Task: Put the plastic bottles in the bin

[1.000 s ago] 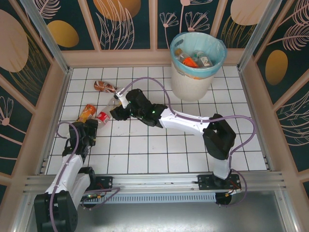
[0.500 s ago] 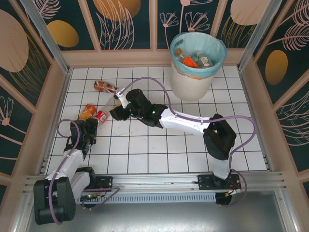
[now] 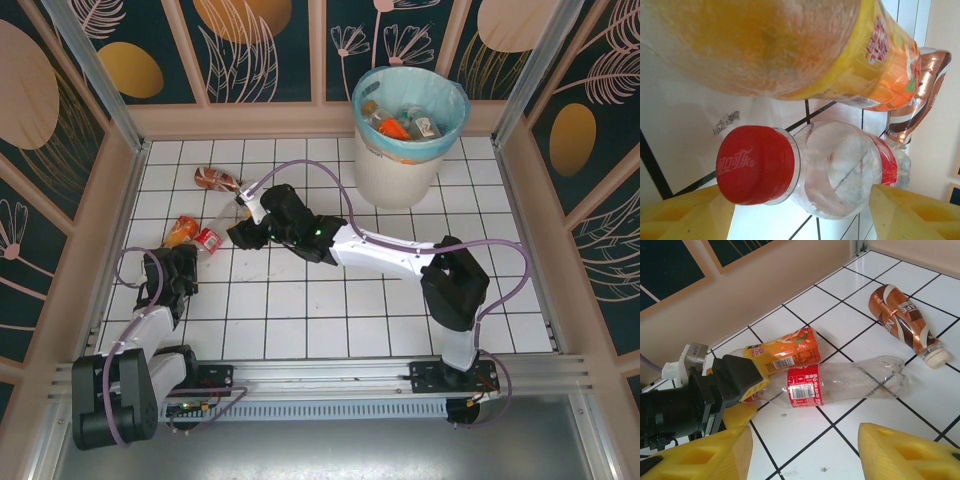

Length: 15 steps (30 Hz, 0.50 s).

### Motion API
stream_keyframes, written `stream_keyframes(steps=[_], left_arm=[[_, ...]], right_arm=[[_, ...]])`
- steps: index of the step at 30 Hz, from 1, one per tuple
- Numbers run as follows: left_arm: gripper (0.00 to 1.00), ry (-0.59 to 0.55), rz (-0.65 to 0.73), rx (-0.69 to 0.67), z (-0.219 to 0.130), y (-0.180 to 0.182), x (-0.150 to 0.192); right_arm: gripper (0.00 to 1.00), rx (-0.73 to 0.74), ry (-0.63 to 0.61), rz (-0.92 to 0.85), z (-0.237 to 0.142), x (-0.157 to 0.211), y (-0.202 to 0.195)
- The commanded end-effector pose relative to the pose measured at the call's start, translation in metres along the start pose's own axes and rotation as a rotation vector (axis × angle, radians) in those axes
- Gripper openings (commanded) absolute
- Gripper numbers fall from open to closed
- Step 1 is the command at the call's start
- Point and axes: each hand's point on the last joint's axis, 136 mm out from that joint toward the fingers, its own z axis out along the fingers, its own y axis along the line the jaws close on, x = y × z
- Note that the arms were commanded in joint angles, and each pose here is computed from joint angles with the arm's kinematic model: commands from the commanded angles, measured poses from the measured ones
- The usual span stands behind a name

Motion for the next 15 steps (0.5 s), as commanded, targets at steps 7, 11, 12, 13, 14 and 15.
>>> stream_keyframes(steps=[7,11,12,13,14,15], left_arm=[[0.72,-0.046,-0.057,0.020,0.0002,0.0008,-0.0100],[0.72,-0.060,-0.072,0.014,-0.0002,0.0030,-0.0123],[0.72,-0.064,-0.078,0.013,0.0000,0.0037,-0.0129],[0.71,-0.066,-0.082,0.014,0.0002,0.0036,-0.0133],[0.71,-0.067,-0.084,0.015,0.0004,0.0036,-0.0135],[0.71,-0.068,-0.086,0.017,0.0008,0.0034,-0.0139]], right_arm=[[0.58,-0.017,-0.031,-0.004,-0.0077,-0.0140,0.0092],[0.58,-0.019,-0.025,-0.003,-0.0055,-0.0132,0.0105],[0.58,-0.020,-0.025,-0.004,-0.0055,-0.0137,0.0104],[0.58,-0.019,-0.025,-0.005,-0.0052,-0.0133,0.0109],[0.58,-0.018,-0.023,-0.003,-0.0049,-0.0128,0.0107],[0.58,-0.018,-0.022,-0.004,-0.0047,-0.0124,0.0106]])
